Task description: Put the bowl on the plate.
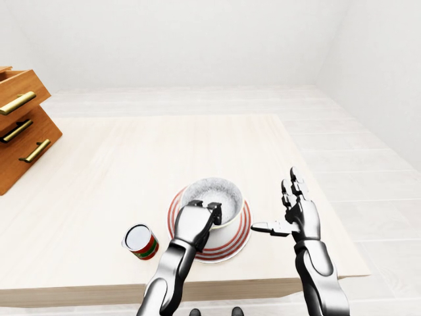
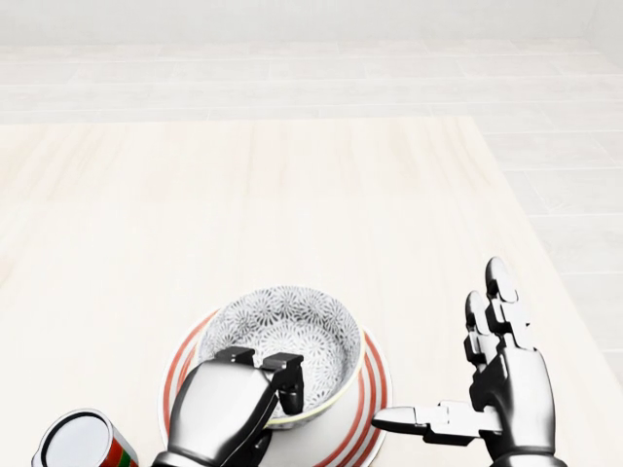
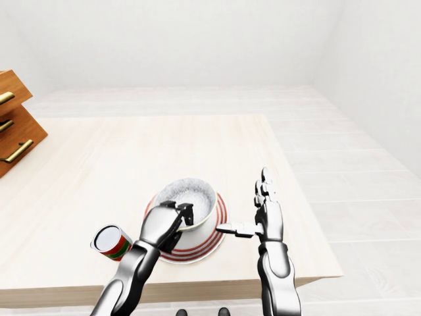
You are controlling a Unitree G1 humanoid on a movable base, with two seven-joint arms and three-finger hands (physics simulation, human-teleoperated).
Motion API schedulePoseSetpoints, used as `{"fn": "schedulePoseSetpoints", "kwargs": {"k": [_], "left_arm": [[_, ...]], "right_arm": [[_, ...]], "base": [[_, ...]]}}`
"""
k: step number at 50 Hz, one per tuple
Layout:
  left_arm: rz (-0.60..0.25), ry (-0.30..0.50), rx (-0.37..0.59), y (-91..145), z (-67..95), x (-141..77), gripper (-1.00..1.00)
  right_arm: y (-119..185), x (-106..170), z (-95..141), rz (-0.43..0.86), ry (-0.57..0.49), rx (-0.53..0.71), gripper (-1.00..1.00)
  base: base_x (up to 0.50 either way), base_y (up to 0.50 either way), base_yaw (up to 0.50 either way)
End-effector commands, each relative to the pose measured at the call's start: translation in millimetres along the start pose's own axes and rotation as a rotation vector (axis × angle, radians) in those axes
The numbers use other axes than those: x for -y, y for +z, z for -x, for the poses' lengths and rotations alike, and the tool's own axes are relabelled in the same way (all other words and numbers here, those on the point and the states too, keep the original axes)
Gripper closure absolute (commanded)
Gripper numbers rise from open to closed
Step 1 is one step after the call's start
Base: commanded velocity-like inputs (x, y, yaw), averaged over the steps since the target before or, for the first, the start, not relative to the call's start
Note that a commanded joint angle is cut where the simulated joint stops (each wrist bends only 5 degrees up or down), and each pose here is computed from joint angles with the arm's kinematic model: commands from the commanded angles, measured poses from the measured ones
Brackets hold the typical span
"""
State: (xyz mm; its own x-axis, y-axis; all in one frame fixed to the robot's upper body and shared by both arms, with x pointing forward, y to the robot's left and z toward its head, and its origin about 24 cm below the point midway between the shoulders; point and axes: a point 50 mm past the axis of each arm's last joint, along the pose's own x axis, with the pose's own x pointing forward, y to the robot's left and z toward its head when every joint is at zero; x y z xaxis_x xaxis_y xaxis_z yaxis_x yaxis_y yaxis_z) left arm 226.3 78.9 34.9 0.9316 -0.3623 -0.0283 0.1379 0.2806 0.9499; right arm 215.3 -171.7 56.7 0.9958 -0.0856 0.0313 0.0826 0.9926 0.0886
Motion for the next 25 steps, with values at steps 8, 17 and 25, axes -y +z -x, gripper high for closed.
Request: {"fn": "schedulePoseSetpoints", "kwargs": {"k": [8, 17, 25], "left_arm": [[0.017, 0.018, 0.001, 1.6, 2.3, -2.3, 0.74], [0.001, 0.019, 0.000, 0.0, 2.7, -2.9, 0.61], [0.009, 0.016, 0.003, 1.7, 4.8, -3.7, 0.48]], "right_arm": [[-0.7, -0.1, 0.9, -0.001, -0.002, -0.001, -1.00], [0.0, -0.5, 0.2, -0.001, 0.001, 0.001, -1.00], [-0.8, -0.6, 0.1, -0.002, 0.002, -0.001, -1.00]], "base": [[0.00, 0.00, 0.00], [0.00, 0.00, 0.00], [0.00, 0.00, 0.00]]}}
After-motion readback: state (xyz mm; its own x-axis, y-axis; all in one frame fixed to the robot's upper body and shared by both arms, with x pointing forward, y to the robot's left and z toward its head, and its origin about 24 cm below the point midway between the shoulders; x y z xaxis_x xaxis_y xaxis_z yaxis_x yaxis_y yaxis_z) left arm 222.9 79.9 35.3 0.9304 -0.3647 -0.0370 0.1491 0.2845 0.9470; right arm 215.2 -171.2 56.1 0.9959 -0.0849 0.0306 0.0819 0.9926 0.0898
